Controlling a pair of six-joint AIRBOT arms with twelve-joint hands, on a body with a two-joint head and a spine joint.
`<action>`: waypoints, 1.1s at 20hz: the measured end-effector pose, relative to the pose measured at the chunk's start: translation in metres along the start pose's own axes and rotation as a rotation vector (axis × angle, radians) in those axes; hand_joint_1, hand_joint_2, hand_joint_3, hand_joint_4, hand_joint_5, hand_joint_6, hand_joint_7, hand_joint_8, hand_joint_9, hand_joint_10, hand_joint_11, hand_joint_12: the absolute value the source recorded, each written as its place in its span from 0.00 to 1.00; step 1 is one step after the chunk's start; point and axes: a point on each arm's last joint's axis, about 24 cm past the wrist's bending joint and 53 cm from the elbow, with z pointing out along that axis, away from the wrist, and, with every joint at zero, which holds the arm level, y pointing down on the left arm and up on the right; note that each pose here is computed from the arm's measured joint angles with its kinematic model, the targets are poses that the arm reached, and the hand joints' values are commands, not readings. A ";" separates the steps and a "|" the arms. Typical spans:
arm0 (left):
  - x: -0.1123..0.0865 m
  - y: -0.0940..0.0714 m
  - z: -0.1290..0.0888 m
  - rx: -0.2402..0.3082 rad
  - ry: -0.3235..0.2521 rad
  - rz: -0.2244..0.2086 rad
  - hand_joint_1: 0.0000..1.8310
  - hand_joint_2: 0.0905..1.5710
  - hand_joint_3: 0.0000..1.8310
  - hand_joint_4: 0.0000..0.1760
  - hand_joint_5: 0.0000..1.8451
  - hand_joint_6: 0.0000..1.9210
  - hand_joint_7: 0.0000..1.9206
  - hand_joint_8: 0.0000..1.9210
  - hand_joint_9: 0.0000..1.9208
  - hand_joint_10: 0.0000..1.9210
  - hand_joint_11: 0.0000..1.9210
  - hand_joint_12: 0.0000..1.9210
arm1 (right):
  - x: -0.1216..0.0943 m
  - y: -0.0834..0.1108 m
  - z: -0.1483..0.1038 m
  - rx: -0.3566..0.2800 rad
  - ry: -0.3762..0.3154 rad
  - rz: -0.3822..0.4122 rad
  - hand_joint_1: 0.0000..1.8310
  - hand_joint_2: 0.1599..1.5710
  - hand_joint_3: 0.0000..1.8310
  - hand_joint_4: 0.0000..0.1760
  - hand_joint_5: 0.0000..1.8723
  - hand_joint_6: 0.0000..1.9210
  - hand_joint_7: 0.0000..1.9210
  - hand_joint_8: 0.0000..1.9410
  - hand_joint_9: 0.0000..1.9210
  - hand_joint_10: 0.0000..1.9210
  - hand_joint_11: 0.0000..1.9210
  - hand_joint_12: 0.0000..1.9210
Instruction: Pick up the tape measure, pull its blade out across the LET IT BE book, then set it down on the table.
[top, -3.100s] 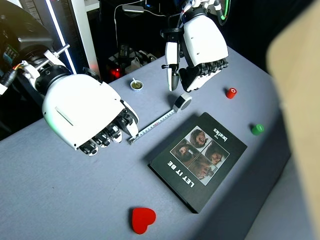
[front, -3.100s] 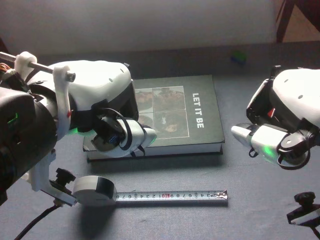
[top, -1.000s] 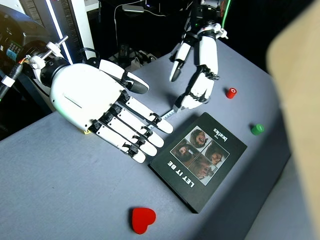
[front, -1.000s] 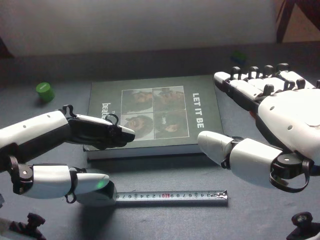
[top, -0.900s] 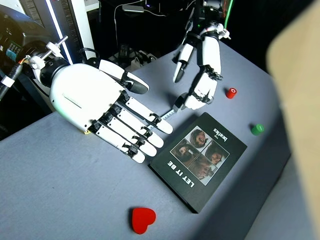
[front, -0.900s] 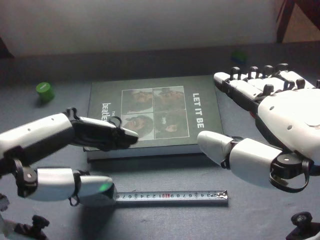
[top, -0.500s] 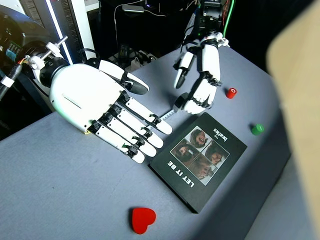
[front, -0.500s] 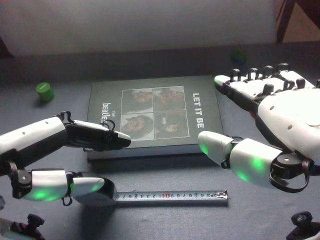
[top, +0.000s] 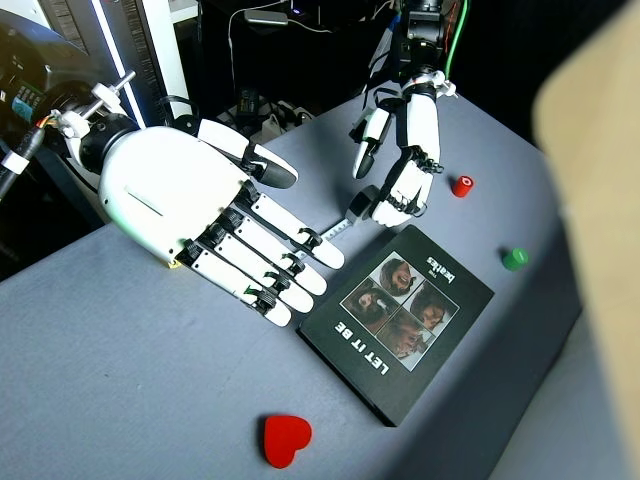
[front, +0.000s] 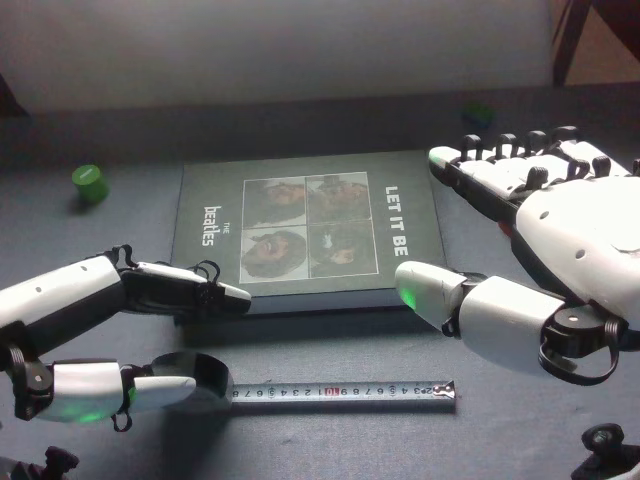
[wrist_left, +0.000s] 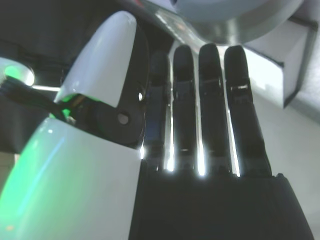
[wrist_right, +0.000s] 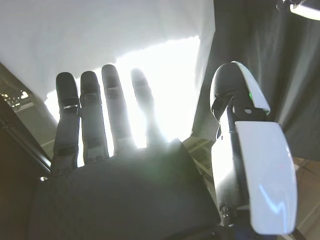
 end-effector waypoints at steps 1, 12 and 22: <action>0.000 0.001 0.001 -0.001 0.000 0.000 0.62 0.73 0.00 0.00 0.33 0.00 0.32 0.00 0.30 0.00 0.16 0.36 | 0.000 0.000 0.000 0.000 0.000 0.000 0.03 0.73 0.00 0.32 0.08 0.00 0.11 0.00 0.10 0.00 0.00 0.43; 0.001 0.015 0.000 -0.012 -0.001 0.018 0.62 0.73 0.00 0.00 0.34 0.00 0.34 0.01 0.31 0.00 0.17 0.36 | 0.000 0.000 0.000 0.000 0.000 0.001 0.04 0.73 0.00 0.31 0.09 0.00 0.12 0.00 0.11 0.00 0.00 0.44; 0.005 0.027 -0.001 -0.021 0.001 0.041 0.63 0.73 0.00 0.00 0.35 0.00 0.34 0.00 0.32 0.00 0.19 0.36 | 0.000 0.000 0.000 0.000 0.000 0.001 0.04 0.73 0.00 0.31 0.10 0.00 0.12 0.00 0.11 0.00 0.00 0.43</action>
